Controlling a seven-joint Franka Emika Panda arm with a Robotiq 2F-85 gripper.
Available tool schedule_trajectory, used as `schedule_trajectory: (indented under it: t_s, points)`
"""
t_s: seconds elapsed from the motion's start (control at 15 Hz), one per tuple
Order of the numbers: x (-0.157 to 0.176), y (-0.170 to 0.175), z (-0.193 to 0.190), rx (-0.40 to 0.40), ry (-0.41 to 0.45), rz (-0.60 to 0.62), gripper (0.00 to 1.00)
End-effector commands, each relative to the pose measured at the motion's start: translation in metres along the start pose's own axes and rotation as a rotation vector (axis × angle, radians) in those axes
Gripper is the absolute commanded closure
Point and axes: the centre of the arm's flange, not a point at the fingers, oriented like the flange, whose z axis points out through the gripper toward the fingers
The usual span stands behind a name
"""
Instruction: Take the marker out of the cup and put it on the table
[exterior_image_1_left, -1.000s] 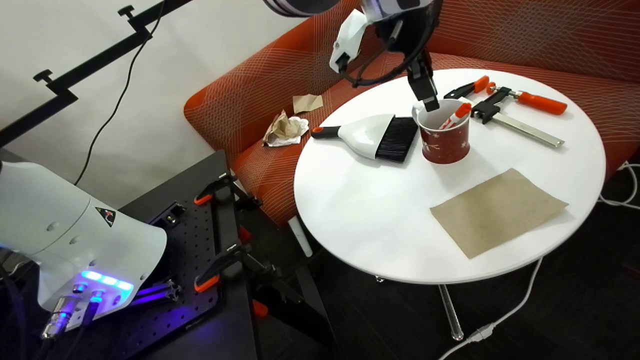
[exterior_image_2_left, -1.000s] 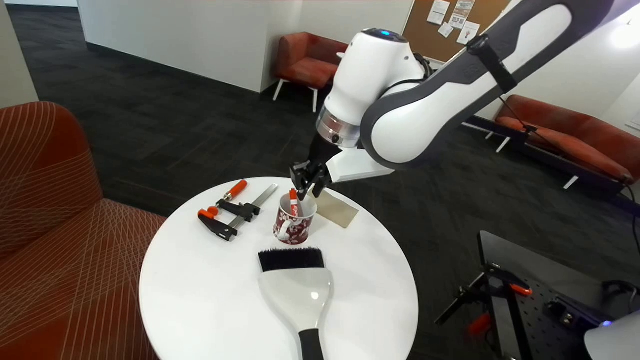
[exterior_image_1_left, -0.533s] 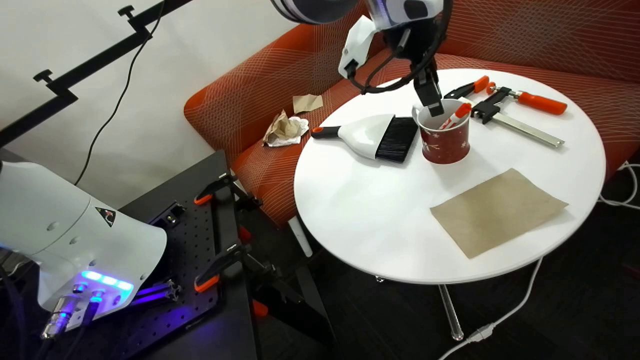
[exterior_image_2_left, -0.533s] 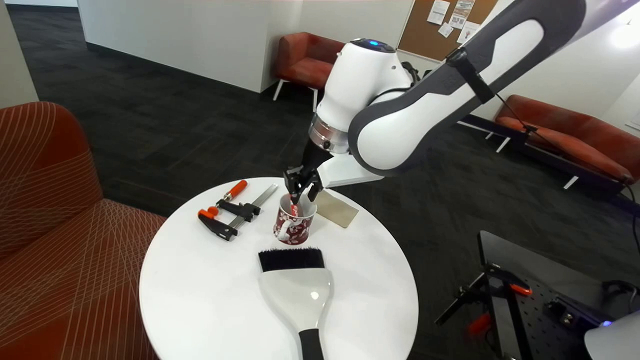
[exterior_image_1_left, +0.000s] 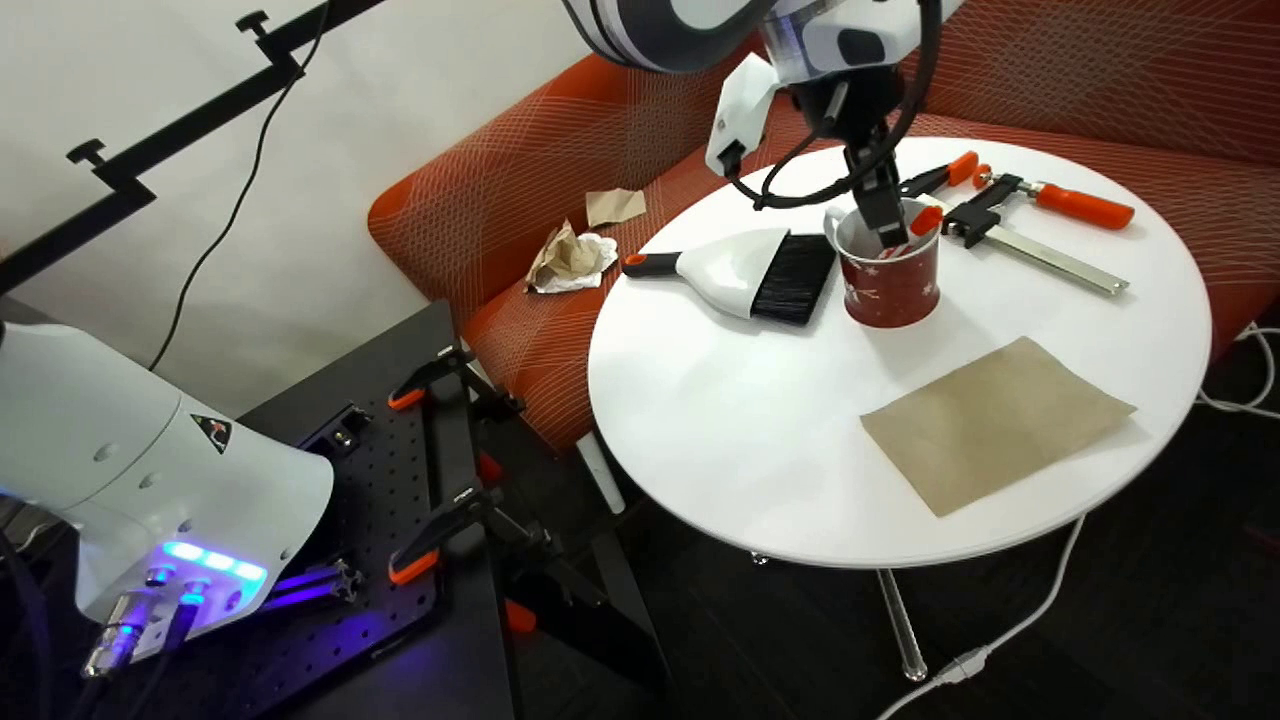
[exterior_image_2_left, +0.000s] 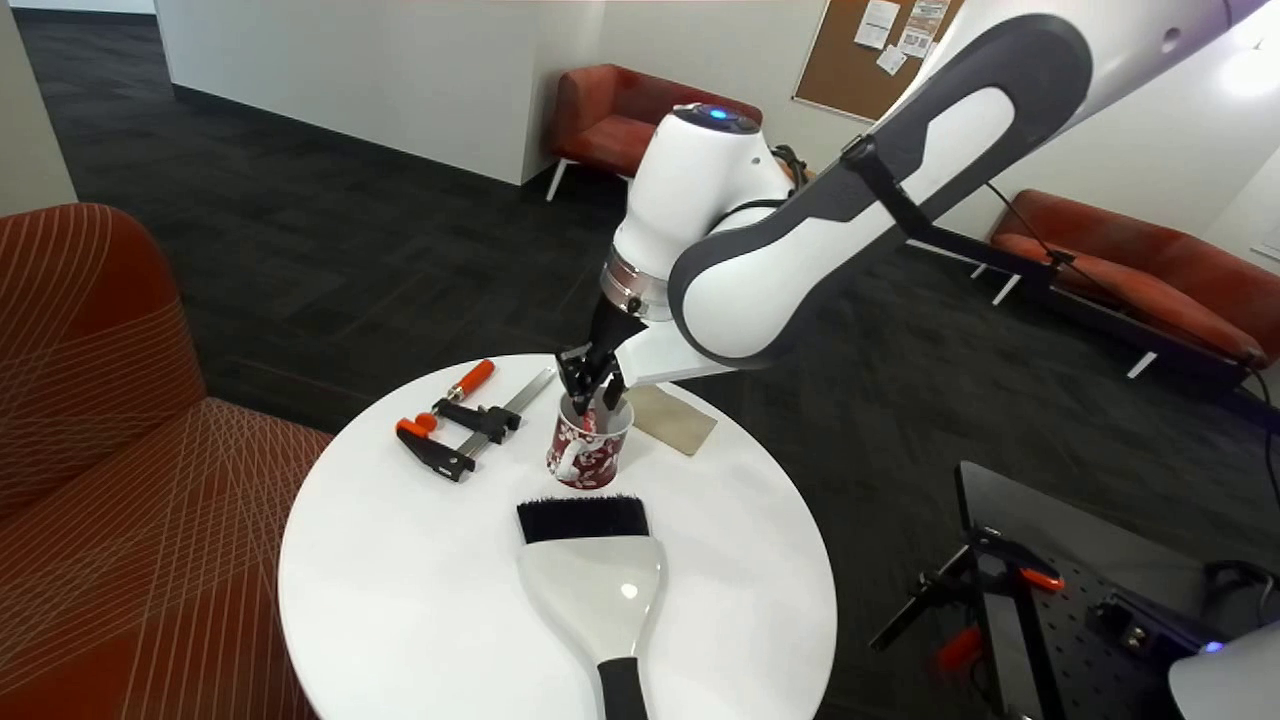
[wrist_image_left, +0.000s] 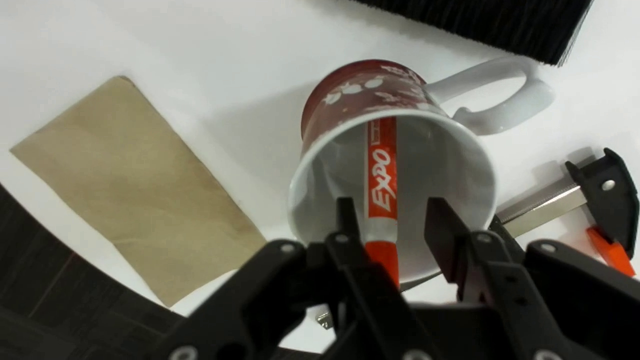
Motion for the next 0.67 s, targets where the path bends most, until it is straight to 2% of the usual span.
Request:
schedule_trajectory:
  t_s: [0.0, 0.07, 0.13, 0.2, 0.33, 0.4, 0.47, 0.6]
  points:
    - [0.009, -0.006, 0.01, -0.008, 0.01, -0.01, 0.56]
    - [0.009, -0.006, 0.013, -0.013, 0.012, -0.013, 0.54]
    - [0.009, -0.007, 0.014, -0.015, 0.013, -0.015, 0.64]
    - [0.008, -0.007, 0.015, -0.018, 0.014, -0.019, 0.81]
    - [0.005, -0.008, 0.014, -0.018, 0.018, -0.023, 0.96]
    - [0.003, -0.008, 0.01, -0.017, 0.021, -0.025, 1.0]
    - [0.0, -0.008, 0.005, -0.014, 0.028, -0.029, 0.96]
    - [-0.006, -0.008, -0.009, -0.016, 0.051, -0.034, 0.95]
